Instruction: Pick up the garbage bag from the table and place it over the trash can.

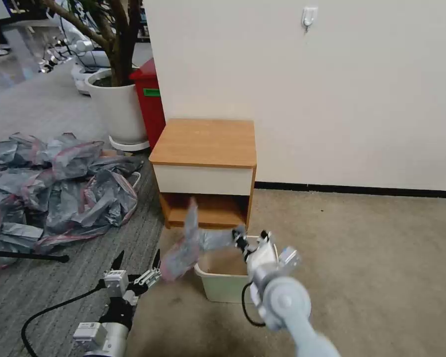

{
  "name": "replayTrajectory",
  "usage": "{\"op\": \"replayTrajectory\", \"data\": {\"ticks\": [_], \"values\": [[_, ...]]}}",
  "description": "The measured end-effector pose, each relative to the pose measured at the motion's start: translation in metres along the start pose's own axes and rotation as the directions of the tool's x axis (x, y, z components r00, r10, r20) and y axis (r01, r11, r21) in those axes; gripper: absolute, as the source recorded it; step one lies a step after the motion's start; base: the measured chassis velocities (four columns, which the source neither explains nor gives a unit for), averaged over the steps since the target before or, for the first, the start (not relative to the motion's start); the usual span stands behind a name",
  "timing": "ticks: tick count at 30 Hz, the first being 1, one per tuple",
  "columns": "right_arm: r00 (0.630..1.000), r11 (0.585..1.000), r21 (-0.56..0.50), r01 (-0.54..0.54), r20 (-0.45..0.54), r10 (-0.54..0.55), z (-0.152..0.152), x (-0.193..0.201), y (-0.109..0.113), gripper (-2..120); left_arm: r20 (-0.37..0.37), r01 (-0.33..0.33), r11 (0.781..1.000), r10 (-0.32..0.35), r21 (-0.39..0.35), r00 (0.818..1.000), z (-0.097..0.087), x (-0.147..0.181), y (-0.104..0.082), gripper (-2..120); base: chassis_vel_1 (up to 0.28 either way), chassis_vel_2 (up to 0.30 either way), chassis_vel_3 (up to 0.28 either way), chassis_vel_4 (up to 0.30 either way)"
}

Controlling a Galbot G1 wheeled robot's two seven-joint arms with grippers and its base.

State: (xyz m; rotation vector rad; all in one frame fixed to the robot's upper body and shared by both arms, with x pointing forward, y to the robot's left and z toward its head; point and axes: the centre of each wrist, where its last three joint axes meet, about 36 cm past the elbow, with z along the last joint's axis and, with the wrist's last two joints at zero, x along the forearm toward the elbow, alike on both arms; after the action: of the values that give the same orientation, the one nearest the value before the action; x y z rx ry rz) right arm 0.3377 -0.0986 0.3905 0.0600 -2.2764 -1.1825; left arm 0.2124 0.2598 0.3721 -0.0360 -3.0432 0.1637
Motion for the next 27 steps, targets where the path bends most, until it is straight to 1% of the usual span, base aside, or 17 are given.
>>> {"op": "replayTrajectory", "data": {"ticks": [1, 4, 5, 7, 8, 11, 13, 15, 17, 19, 20, 21, 22, 24, 25, 26, 27], "values": [[1.0, 1.0, 0.0, 0.0, 0.0, 0.0, 0.0, 0.0, 0.0, 0, 0.0, 0.0, 1.0, 0.0, 0.0, 1.0, 0.0, 0.0, 0.0, 100, 0.0, 0.0, 0.0, 0.0], [1.0, 0.997, 0.075, -0.015, 0.011, 0.014, 0.003, 0.008, -0.01, 0, 0.001, -0.002, 1.0, 0.002, -0.005, 1.0, 0.0, 0.0, 0.001, 100, 0.0, 0.0, 0.0, 0.0], [1.0, 0.997, 0.075, -0.015, 0.011, 0.014, 0.003, 0.008, -0.01, 0, 0.001, -0.002, 1.0, 0.002, -0.005, 1.0, 0.0, 0.0, 0.001, 100, 0.0, 0.0, 0.0, 0.0], [0.999, 0.99, 0.136, -0.02, 0.028, 0.017, 0.007, 0.013, -0.017, 0, 0.003, -0.004, 1.0, 0.004, -0.005, 1.0, -0.001, -0.001, 0.001, 100, 0.0, 0.0, 0.0, 0.0], [0.999, 0.99, 0.136, -0.02, 0.028, 0.017, 0.007, 0.013, -0.017, 0, 0.003, -0.004, 1.0, 0.004, -0.005, 1.0, -0.001, -0.001, 0.001, 100, 0.0, 0.0, 0.0, 0.0], [0.999, 0.978, 0.206, -0.031, 0.036, 0.025, 0.017, 0.019, -0.026, 0, 0.006, -0.005, 1.0, 0.005, -0.001, 1.0, -0.001, -0.002, 0.0, 100, 0.0, 0.0, 0.0, 0.0], [0.999, 0.975, 0.218, -0.033, 0.038, 0.025, 0.019, 0.021, -0.027, 3, 0.006, -0.005, 1.0, 0.005, -0.001, 1.0, -0.001, -0.002, -0.001, 100, 0.0, 0.0, 0.0, 0.0], [0.999, 0.966, 0.258, -0.032, 0.045, 0.021, 0.026, 0.025, -0.03, 14, 0.007, -0.006, 1.0, 0.006, -0.001, 1.0, 0.0, -0.001, -0.002, 100, 0.0, 0.0, 0.0, 0.0], [0.999, 0.962, 0.27, -0.03, 0.05, 0.017, 0.028, 0.027, -0.03, 18, 0.006, -0.006, 1.0, 0.006, -0.002, 1.0, 0.001, -0.001, -0.002, 100, 0.0, 0.0, 0.0, 0.0], [0.998, 0.958, 0.286, -0.027, 0.055, 0.012, 0.031, 0.029, -0.031, 28, 0.006, -0.006, 1.0, 0.006, -0.002, 1.0, 0.001, 0.0, -0.003, 100, 0.0, 0.0, 0.0, 0.0], [0.998, 0.955, 0.295, -0.026, 0.059, 0.009, 0.031, 0.03, -0.031, 32, 0.004, -0.007, 1.0, 0.007, -0.003, 1.0, 0.002, 0.0, -0.003, 100, 0.0, 0.0, 0.0, 0.0], [0.998, 0.955, 0.295, -0.026, 0.059, 0.009, 0.031, 0.03, -0.031, 32, 0.004, -0.007, 1.0, 0.007, -0.003, 1.0, 0.002, 0.0, -0.003, 100, 0.0, 0.0, 0.0, 0.0], [0.998, 0.954, 0.299, -0.026, 0.062, 0.007, 0.03, 0.03, -0.031, 36, 0.004, -0.007, 1.0, 0.007, -0.003, 1.0, 0.002, 0.0, -0.004, 100, 0.0, 0.0, 0.0, 0.0], [0.998, 0.951, 0.308, -0.024, 0.07, 0.002, 0.028, 0.03, -0.031, 46, 0.004, -0.009, 1.0, 0.009, -0.004, 1.0, 0.003, 0.001, -0.004, 100, 0.0, 0.0, 0.0, 0.0], [0.998, 0.951, 0.308, -0.024, 0.07, 0.002, 0.028, 0.03, -0.031, 46, 0.004, -0.009, 1.0, 0.009, -0.004, 1.0, 0.003, 0.001, -0.004, 100, 0.0, 0.0, 0.0, 0.0], [0.997, 0.95, 0.31, -0.021, 0.074, -0.002, 0.026, 0.03, -0.029, 50, 0.004, -0.009, 1.0, 0.009, -0.004, 1.0, 0.003, 0.001, -0.005, 100, 0.0, 0.0, 0.0, 0.0], [0.997, 0.95, 0.313, -0.014, 0.077, -0.01, 0.024, 0.031, -0.027, 57, 0.004, -0.011, 1.0, 0.011, -0.004, 1.0, 0.003, 0.001, -0.005, 100, 0.0, 0.0, 0.0, 0.0]]}}
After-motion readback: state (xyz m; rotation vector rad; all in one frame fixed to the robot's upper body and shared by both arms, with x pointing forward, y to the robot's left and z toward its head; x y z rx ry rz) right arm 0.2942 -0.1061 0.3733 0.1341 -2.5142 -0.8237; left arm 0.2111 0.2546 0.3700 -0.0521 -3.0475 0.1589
